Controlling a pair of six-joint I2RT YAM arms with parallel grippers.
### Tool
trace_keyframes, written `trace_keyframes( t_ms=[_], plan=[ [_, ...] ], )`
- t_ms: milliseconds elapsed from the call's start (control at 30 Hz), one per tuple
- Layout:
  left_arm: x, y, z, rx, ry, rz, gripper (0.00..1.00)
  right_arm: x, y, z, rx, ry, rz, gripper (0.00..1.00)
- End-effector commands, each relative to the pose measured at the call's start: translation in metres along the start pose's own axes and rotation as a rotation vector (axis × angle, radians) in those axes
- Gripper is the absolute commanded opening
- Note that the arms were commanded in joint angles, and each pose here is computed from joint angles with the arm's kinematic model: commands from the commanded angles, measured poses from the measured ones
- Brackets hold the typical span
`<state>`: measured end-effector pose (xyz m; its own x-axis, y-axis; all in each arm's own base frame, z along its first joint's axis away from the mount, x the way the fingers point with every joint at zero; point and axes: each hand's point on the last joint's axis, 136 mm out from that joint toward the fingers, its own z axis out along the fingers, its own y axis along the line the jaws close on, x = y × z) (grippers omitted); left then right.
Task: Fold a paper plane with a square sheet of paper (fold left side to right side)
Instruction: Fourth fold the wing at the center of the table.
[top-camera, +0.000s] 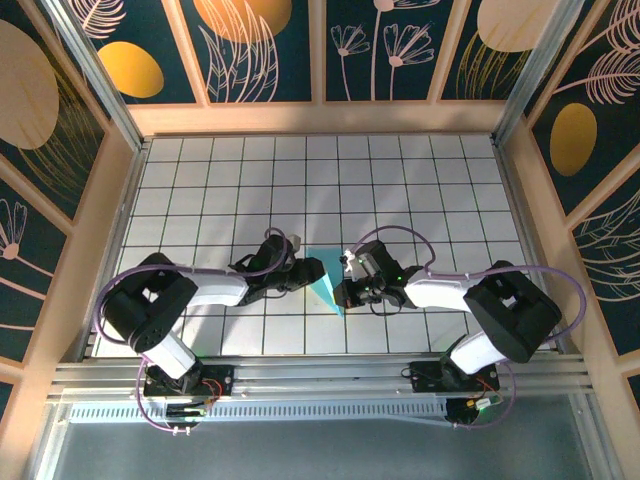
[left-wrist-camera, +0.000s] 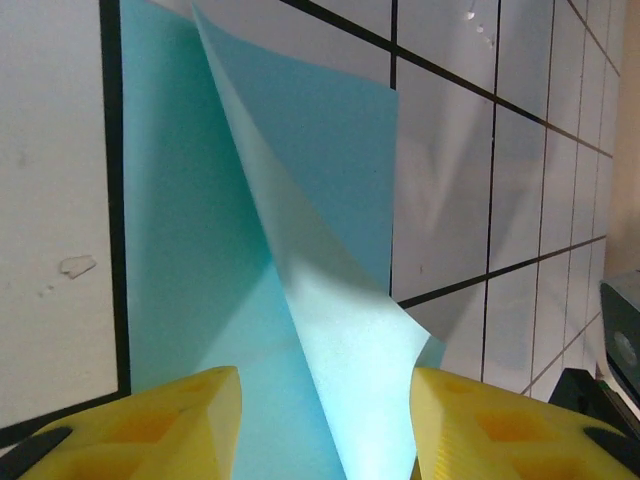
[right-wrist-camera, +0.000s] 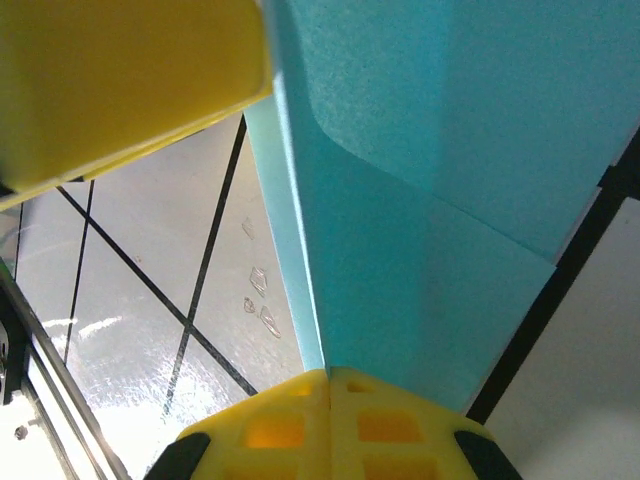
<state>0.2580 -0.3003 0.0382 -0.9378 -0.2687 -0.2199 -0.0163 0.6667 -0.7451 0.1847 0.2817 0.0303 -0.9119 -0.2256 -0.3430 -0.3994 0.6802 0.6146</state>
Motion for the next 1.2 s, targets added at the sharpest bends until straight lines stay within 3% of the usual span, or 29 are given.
trace_keyframes(
  t_ms=[0,733,900,1167],
  plan=[
    [-0.003,-0.006,0.007,0.01,0.001,-0.003,0.47,0.001,0.002,-0.001,-0.027,-0.002,0.001,0.0],
    [0.003,0.038,0.022,-0.193,0.035,-0.02,0.48,0.002,-0.003,0.002,-0.042,0.016,0.026,0.0],
    [0.003,0.038,0.022,-0.195,0.035,-0.019,0.48,-0.005,0.002,-0.002,-0.054,-0.003,0.022,0.09],
    [0.003,0.038,0.022,-0.197,0.035,-0.018,0.48,-0.022,0.008,-0.022,-0.043,-0.069,0.005,0.34]
  ],
)
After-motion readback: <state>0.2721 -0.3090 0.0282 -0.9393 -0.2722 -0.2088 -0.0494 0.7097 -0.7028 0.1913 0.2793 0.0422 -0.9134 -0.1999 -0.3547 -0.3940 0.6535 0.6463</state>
